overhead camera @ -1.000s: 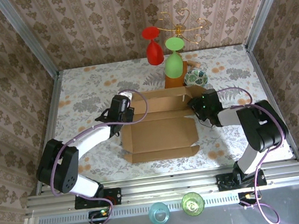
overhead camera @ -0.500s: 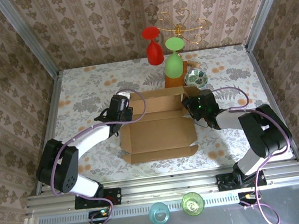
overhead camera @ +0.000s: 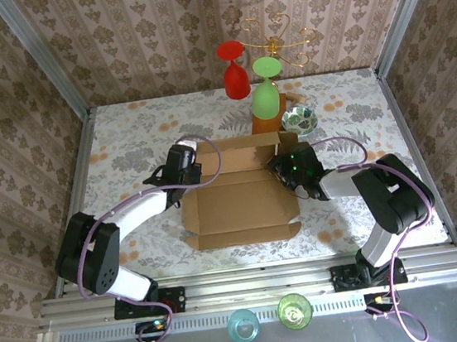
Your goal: Fold the paper box
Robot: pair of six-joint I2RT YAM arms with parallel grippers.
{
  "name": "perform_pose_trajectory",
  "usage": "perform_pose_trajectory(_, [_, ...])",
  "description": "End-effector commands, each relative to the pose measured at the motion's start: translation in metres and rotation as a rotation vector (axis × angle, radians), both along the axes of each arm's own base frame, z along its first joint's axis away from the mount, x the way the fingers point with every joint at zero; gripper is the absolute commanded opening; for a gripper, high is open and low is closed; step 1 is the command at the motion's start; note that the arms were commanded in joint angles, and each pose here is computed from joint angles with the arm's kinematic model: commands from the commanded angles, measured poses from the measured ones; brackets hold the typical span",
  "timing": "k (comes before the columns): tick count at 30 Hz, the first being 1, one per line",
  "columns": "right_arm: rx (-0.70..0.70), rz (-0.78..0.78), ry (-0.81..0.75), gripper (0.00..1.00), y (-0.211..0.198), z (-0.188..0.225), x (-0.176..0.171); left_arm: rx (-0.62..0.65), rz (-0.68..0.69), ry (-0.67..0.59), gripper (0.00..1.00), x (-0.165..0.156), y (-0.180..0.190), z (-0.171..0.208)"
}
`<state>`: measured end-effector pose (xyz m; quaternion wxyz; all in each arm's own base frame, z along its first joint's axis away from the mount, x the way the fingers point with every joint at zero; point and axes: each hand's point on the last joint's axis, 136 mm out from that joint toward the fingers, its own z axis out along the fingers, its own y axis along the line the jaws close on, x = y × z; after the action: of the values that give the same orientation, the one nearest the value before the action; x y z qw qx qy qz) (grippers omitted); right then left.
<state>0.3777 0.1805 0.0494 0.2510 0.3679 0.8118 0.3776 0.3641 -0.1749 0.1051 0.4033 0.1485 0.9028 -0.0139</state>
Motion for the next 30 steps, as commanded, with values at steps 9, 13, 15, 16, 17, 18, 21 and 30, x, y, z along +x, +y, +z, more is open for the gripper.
perform_pose_trajectory(9, [-0.178, 0.088, -0.181, 0.37, -0.025, 0.083, -0.019, 0.014, 0.007, 0.004, 0.0, 0.006, 0.021, 0.0])
perform_pose_trajectory(13, [-0.268, 0.09, -0.246, 0.37, -0.057, 0.11, -0.034, 0.028, -0.036, -0.012, 0.0, 0.012, 0.02, 0.0])
perform_pose_trajectory(15, [-0.318, 0.066, -0.263, 0.37, -0.08, 0.117, -0.038, 0.017, -0.053, -0.009, 0.0, 0.014, 0.018, -0.001])
perform_pose_trajectory(16, [-0.341, 0.056, -0.272, 0.37, -0.091, 0.12, -0.038, 0.008, -0.065, -0.012, 0.0, 0.015, 0.016, -0.001])
perform_pose_trajectory(17, [-0.364, 0.048, -0.275, 0.37, -0.1, 0.121, -0.037, 0.004, -0.076, -0.016, 0.0, 0.016, 0.013, 0.0])
perform_pose_trajectory(18, [-0.389, 0.044, -0.279, 0.37, -0.11, 0.121, -0.035, 0.002, -0.084, -0.02, 0.0, 0.017, 0.011, 0.001])
perform_pose_trajectory(21, [-0.472, 0.046, -0.275, 0.38, -0.131, 0.114, -0.026, -0.001, -0.107, -0.017, 0.0, 0.018, 0.007, 0.001])
perform_pose_trajectory(30, [-0.525, 0.197, -0.222, 0.39, -0.129, 0.077, 0.02, -0.013, -0.132, 0.012, 0.0, 0.016, 0.002, -0.005])
